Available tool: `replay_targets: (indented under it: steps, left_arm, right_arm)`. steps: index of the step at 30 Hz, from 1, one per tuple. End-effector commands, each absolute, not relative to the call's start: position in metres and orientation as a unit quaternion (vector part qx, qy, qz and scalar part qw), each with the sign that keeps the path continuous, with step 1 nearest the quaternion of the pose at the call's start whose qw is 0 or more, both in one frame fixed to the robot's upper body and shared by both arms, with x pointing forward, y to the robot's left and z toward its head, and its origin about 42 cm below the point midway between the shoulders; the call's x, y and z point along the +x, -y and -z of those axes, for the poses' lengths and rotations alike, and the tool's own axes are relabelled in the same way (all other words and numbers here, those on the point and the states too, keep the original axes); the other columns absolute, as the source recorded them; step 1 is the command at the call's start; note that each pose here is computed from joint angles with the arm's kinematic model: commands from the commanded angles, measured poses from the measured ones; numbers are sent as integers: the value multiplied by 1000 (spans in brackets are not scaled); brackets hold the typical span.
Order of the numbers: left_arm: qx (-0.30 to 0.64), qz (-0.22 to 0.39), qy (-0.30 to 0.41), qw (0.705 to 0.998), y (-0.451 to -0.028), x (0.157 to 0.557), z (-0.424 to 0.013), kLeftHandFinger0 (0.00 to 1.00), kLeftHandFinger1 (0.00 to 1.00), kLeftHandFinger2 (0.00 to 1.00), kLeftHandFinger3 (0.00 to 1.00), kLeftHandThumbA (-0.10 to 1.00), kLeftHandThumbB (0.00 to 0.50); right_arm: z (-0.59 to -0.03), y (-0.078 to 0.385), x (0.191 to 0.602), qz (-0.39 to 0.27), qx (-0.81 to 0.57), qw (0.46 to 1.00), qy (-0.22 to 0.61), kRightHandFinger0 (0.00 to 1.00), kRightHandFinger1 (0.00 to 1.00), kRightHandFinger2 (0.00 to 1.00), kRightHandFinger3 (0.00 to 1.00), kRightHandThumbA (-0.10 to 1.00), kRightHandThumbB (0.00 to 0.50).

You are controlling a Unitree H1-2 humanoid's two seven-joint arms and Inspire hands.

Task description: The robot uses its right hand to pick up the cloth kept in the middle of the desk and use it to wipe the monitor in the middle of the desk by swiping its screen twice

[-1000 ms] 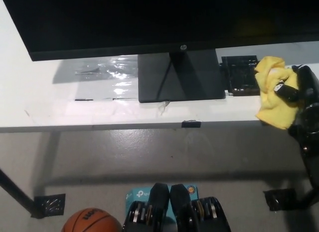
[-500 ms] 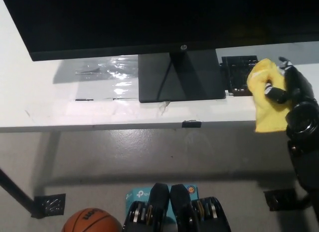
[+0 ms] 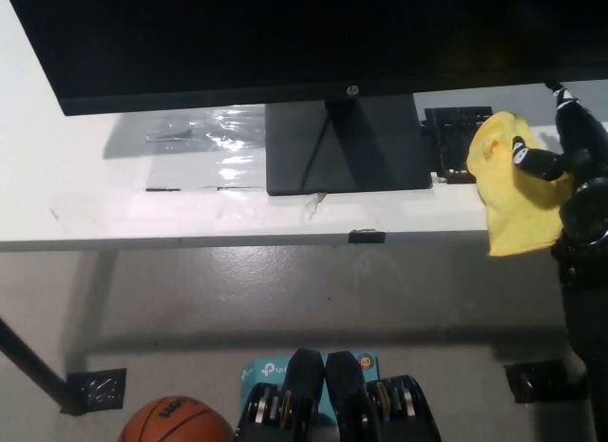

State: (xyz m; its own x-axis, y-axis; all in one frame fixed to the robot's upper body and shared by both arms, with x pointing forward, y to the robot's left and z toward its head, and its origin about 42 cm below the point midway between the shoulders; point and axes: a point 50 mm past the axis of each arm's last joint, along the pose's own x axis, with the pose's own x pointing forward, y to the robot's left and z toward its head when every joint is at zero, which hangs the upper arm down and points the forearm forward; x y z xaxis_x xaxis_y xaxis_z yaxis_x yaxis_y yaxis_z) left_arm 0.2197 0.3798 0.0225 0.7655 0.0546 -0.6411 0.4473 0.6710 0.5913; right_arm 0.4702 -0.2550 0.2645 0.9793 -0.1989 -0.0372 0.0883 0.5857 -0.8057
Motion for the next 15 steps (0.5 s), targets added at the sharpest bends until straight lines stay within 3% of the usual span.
replay_targets:
  steps: [1,4,6,7,8,9,10,11,12,13,14,15]
  left_arm:
    - [402,106,-302,858,-390,222,-34,1000,1000,1000,1000,292,493]
    - [402,105,-305,857,-390,223,-34,1000,1000,1000,1000,306,500]
    - [400,104,-304,858,-391,224,-35,1000,1000,1000,1000,311,500]
    - [400,102,-305,859,-391,224,-35,1000,1000,1000,1000,299,493]
    - [400,102,-305,859,-391,224,-35,1000,1000,1000,1000,299,493]
    - [406,102,-306,855,-390,224,-36,1000,1000,1000,1000,312,493]
    - [406,102,-306,855,-390,224,-36,1000,1000,1000,1000,313,493]
    - [406,105,-307,854,-390,224,-35,1000,1000,1000,1000,315,499]
    - [405,109,-309,853,-389,224,-33,1000,1000,1000,1000,316,500]
    - [403,108,-310,854,-388,224,-33,1000,1000,1000,1000,311,500]
    - [408,111,-307,853,-387,223,-33,1000,1000,1000,1000,321,499]
    - [408,111,-306,853,-388,224,-33,1000,1000,1000,1000,322,498]
  right_arm:
    - [-301,253,472,100,-473,875,-31,1000,1000,1000,1000,609,500]
    - [-309,258,460,96,-476,874,-20,1000,1000,1000,1000,649,500]
    - [-315,259,447,96,-469,878,-1,1000,1000,1000,1000,613,474]
    - [-318,259,435,101,-453,886,21,1000,1000,1000,1000,513,434]
    - [-318,259,435,101,-453,886,21,1000,1000,1000,1000,510,435]
    - [-317,257,408,109,-404,906,67,1000,1000,1000,1000,294,355]
    - [-317,257,404,110,-398,908,72,1000,1000,1000,1000,276,347]
    - [-312,255,390,114,-386,911,88,1000,1000,1000,1000,235,300]
    - [-307,253,367,123,-367,915,111,868,1000,1000,1000,223,278]
    - [-289,246,341,132,-326,926,136,655,1000,1000,1000,209,203]
    - [-274,241,328,140,-304,929,157,474,727,1000,1000,134,186]
    - [-273,240,326,141,-301,930,159,413,648,1000,1000,128,184]
